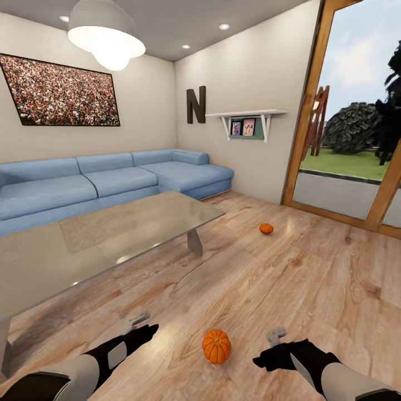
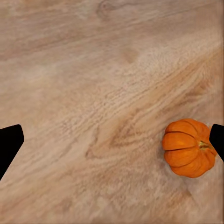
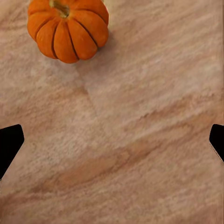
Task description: Place each of the two pumpkins and all three candles from the living room inside a cabinet in the living room (use any cabinet), then make sure every cabinet is closed, and position the cauldron so it is next to a table in the living room.
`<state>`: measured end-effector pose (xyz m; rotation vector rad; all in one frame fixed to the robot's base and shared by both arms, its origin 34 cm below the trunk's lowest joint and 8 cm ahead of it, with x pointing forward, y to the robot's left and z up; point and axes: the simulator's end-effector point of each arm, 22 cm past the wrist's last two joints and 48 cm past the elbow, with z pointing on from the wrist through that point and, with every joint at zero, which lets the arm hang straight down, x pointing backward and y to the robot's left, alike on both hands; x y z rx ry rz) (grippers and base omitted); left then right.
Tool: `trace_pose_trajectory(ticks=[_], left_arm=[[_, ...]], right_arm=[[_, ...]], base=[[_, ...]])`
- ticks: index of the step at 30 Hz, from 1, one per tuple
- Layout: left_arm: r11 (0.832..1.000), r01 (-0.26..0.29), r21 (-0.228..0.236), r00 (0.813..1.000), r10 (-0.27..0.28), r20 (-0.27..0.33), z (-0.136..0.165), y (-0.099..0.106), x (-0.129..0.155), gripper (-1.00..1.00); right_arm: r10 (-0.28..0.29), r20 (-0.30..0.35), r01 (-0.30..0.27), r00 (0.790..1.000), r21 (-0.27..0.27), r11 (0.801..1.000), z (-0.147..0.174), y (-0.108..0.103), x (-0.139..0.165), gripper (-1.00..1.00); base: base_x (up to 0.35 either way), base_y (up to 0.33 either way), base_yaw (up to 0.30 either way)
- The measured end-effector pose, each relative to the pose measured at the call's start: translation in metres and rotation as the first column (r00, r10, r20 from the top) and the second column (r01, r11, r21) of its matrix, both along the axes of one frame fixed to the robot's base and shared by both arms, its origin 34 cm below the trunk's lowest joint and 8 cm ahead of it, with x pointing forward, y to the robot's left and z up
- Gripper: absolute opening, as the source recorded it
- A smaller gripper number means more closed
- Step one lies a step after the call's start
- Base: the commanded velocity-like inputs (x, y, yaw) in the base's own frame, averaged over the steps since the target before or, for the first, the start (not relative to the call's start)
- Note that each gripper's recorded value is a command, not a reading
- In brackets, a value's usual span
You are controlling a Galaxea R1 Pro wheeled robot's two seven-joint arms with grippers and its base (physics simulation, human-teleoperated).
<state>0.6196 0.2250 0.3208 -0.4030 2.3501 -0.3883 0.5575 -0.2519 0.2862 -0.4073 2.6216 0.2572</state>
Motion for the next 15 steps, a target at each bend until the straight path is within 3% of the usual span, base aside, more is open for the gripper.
trace_pose_trajectory(ticks=[3,6,9,15], left_arm=[[1.000,0.009,-0.008,1.000,-0.009,-0.004,0.000,-0.003,-0.001,1.00],[0.997,0.048,-0.054,0.997,-0.051,-0.063,-0.002,-0.020,-0.006,1.00],[0.993,0.078,-0.085,0.994,-0.084,-0.070,0.005,-0.032,-0.002,1.00],[0.981,0.156,-0.113,0.985,-0.162,-0.052,0.020,-0.053,0.007,1.00]], right_arm=[[0.004,0.020,-0.004,1.000,0.005,1.000,0.006,0.003,0.008,1.00],[0.031,0.116,-0.033,0.993,0.017,0.999,0.036,0.016,0.042,1.00],[0.042,0.158,-0.047,0.987,0.025,0.999,0.053,0.023,0.058,1.00],[0.054,0.181,-0.064,0.982,0.047,0.997,0.088,0.039,0.080,1.00]], base=[[0.000,0.000,0.000],[0.000,0.000,0.000],[0.000,0.000,0.000],[0.000,0.000,0.000]])
